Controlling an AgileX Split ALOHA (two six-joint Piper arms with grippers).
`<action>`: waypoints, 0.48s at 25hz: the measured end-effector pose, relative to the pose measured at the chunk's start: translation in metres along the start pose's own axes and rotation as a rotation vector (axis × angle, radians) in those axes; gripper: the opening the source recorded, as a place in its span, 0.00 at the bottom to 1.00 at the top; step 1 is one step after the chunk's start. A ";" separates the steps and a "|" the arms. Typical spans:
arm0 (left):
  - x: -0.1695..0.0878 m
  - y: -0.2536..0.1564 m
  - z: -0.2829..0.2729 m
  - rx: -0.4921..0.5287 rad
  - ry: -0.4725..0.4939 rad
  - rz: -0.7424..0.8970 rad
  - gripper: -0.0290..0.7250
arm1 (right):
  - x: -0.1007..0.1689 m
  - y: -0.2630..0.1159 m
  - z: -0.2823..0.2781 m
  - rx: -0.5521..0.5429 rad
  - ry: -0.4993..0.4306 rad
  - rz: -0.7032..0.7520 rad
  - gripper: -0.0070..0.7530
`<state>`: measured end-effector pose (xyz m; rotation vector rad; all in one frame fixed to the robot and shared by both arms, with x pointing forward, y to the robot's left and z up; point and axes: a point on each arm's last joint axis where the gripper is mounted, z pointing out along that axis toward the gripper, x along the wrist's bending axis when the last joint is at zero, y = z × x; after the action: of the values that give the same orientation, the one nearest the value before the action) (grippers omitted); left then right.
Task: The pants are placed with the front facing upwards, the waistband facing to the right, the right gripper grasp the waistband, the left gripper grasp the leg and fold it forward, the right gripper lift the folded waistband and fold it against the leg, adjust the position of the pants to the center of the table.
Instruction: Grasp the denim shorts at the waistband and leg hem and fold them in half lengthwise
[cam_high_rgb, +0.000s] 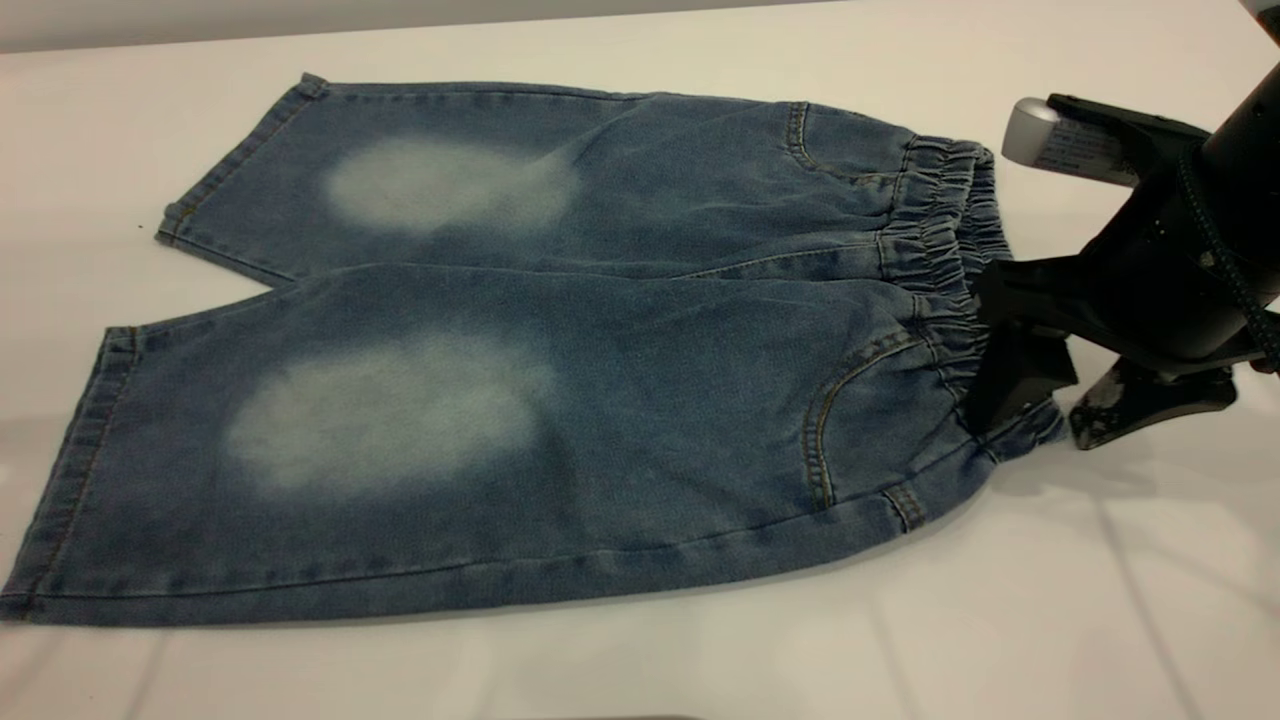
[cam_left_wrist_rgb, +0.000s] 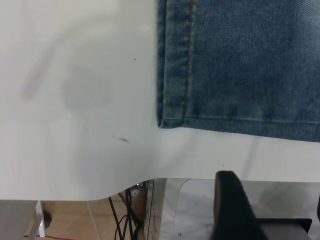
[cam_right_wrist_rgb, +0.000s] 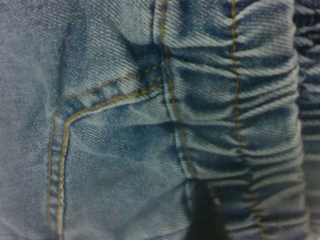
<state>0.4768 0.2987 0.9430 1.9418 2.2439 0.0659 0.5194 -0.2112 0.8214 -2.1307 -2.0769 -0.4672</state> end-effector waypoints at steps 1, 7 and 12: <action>0.000 0.000 0.000 0.000 0.000 0.000 0.51 | 0.000 0.000 0.000 0.003 0.002 0.003 0.53; 0.000 0.000 0.000 0.000 0.000 0.000 0.51 | 0.000 -0.002 0.003 0.017 0.007 0.009 0.27; 0.000 0.000 0.000 0.000 0.000 0.000 0.51 | 0.000 -0.003 0.004 0.033 0.019 0.015 0.07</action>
<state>0.4766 0.2987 0.9429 1.9419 2.2441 0.0657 0.5169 -0.2097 0.8173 -2.1146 -2.0425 -0.4465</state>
